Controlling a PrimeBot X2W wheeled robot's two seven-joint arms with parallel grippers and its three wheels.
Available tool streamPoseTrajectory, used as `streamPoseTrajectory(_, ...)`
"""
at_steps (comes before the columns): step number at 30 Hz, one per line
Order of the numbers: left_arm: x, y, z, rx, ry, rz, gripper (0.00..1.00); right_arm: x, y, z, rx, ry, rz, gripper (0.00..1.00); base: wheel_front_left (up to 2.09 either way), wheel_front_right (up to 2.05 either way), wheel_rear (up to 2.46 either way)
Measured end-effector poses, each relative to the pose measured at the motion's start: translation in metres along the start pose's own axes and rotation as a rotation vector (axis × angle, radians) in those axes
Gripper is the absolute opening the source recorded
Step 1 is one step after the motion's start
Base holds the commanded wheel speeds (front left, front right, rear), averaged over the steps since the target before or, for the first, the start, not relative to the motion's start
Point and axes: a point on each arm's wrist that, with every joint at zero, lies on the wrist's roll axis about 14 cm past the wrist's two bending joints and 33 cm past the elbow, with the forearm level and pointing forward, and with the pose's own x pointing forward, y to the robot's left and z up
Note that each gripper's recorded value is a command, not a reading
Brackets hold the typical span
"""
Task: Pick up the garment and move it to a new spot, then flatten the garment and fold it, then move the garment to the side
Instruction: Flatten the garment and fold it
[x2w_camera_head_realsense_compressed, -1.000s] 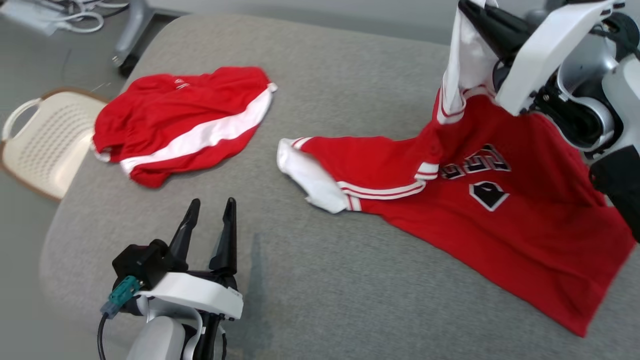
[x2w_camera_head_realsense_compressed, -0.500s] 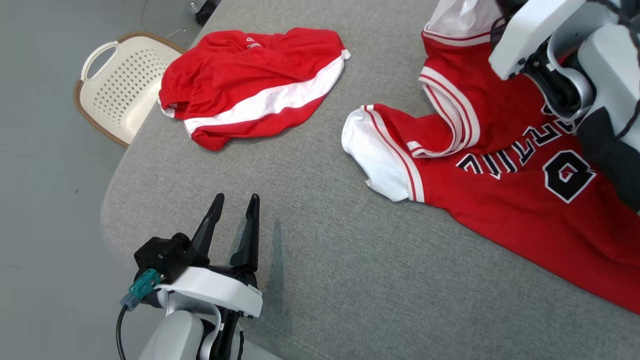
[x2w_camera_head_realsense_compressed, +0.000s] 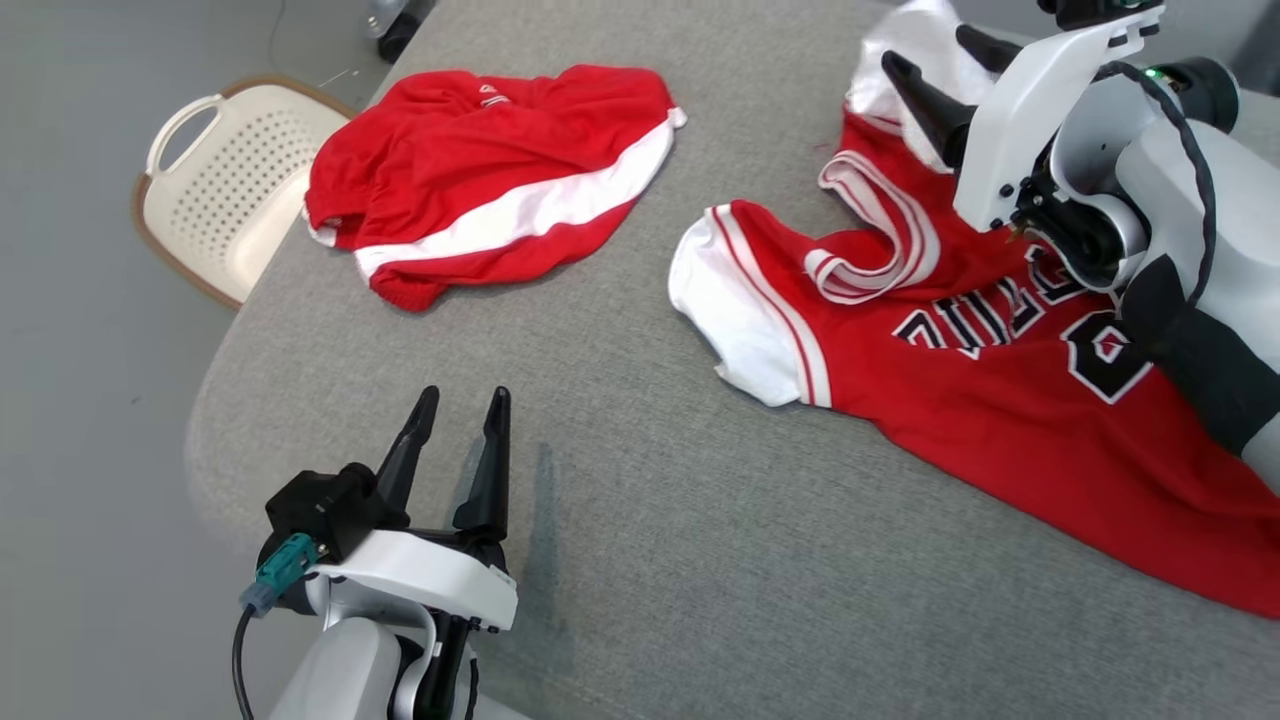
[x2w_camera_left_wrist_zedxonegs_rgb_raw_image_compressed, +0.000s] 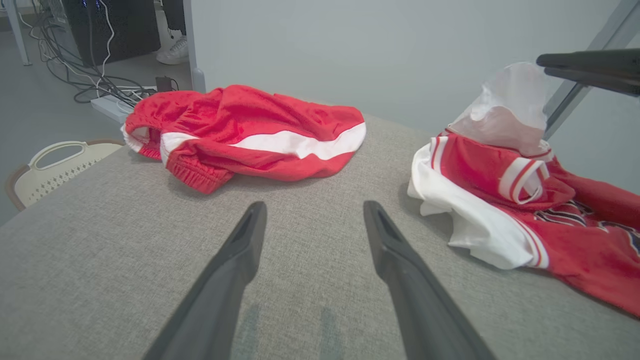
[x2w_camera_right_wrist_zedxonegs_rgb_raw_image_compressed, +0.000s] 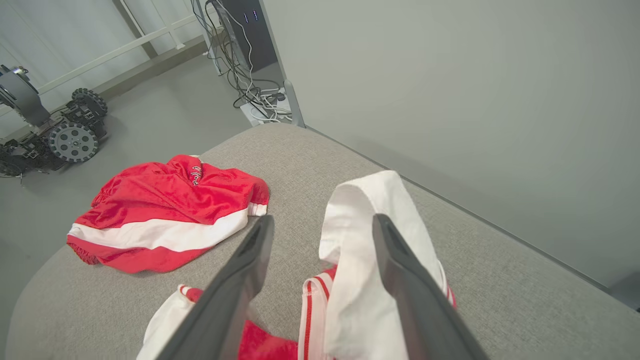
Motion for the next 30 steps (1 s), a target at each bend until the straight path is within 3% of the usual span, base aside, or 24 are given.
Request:
streamPoseTrajectory(14, 0.008, -0.02, 0.009, 0.042, -0.04, -0.095, 1.0, -0.091, -0.008, 0.017, -0.01, -0.09, -0.083, 1.0, 0.0, 0.0, 0.0)
streamPoseTrajectory(19, 0.008, -0.027, 0.014, 0.044, -0.056, -0.127, 1.0, -0.139, -0.019, 0.016, -0.05, -0.169, -0.148, 1.0, 0.0, 0.0, 0.0)
streamPoseTrajectory(30, 0.0, -0.048, 0.018, 0.036, -0.079, -0.204, 1.0, -0.24, -0.059, -0.01, 0.025, -0.292, -0.364, 1.0, 0.0, 0.0, 0.0)
